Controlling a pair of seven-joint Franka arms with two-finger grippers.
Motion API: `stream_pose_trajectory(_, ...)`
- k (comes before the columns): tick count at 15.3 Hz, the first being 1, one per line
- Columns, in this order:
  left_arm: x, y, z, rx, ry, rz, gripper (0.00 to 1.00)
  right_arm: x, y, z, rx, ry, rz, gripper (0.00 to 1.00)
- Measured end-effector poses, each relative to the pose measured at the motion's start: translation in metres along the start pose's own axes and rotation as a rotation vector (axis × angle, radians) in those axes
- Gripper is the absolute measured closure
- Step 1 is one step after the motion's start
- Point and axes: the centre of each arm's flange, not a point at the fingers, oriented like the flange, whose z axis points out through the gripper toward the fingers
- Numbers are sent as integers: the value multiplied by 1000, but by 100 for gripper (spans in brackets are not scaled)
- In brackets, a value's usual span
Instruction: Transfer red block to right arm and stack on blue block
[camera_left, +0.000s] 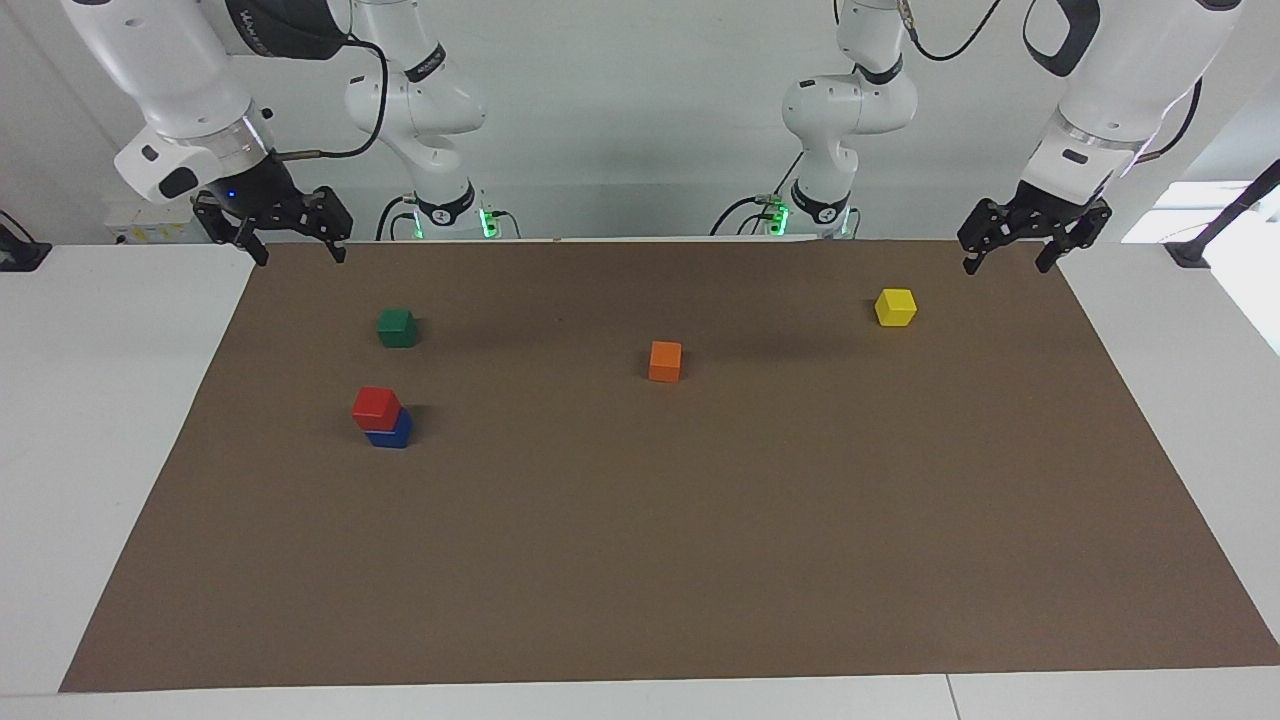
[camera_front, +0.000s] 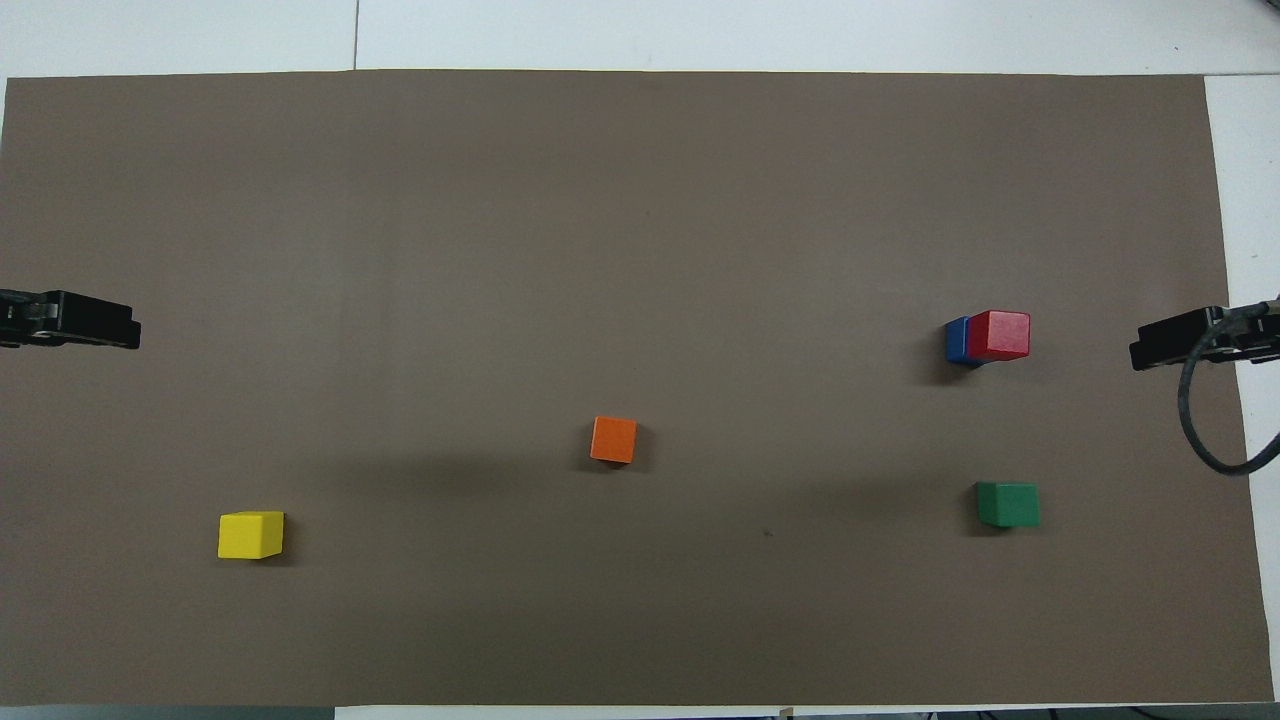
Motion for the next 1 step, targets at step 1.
stream_pose_trajectory(1,0,0,0,0,0,0,0,0,0,0,0,1,0,0)
